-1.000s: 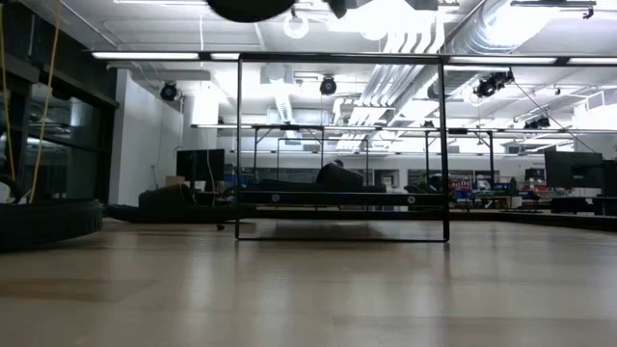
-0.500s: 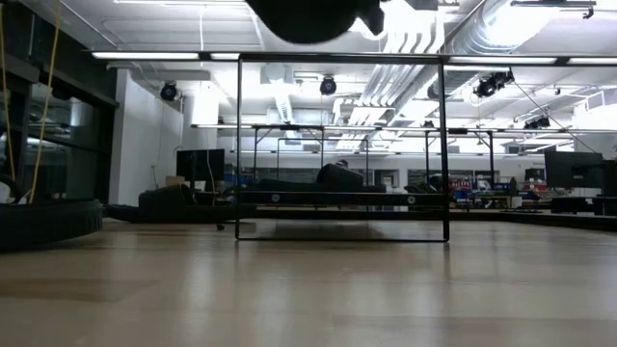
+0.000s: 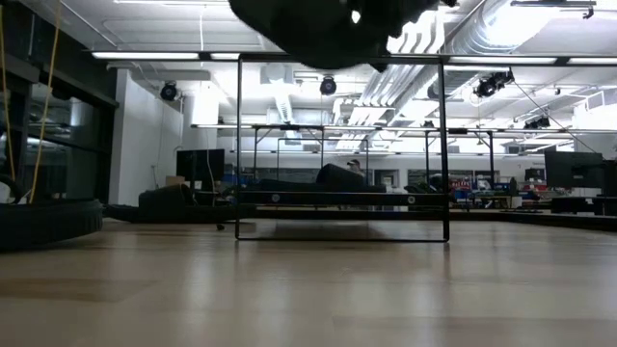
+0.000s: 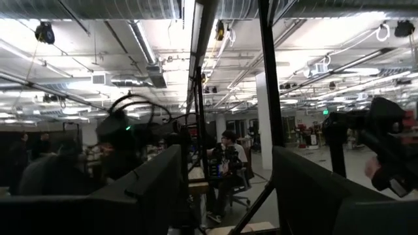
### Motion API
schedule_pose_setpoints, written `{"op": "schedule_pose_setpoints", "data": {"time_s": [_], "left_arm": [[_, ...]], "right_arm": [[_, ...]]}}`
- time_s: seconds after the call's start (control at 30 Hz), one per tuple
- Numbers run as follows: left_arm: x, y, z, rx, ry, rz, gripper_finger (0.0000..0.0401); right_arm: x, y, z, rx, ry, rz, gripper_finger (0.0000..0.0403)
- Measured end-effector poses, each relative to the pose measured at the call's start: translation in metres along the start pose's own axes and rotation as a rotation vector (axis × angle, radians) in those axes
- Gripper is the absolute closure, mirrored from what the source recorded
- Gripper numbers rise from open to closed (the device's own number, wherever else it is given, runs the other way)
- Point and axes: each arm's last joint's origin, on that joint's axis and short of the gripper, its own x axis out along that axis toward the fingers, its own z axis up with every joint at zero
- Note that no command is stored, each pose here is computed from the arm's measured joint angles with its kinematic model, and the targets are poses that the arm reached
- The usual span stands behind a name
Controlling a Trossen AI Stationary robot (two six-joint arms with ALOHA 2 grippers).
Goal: Pick and place slides into the shelf
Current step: Put the black slide on the shelf
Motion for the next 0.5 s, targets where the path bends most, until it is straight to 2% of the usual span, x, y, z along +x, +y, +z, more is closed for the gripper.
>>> {"op": "schedule_pose_setpoints", "data": {"time_s": [0.23, 0.4, 0.5], "left_arm": [[0.0, 0.002, 0.0, 0.066, 0.008, 0.061, 0.0178], [0.0, 0.002, 0.0, 0.109, 0.014, 0.068, 0.0178], [0.001, 0.003, 0.007, 0.113, 0.033, 0.067, 0.0178]], "right_arm": [[-0.017, -0.039, -0.009, 0.025, 0.005, 0.087, 0.0375], [-0.021, -0.061, -0.025, 0.033, 0.003, 0.179, 0.0375], [-0.023, -0.073, -0.036, 0.053, 0.004, 0.197, 0.0375]]}}
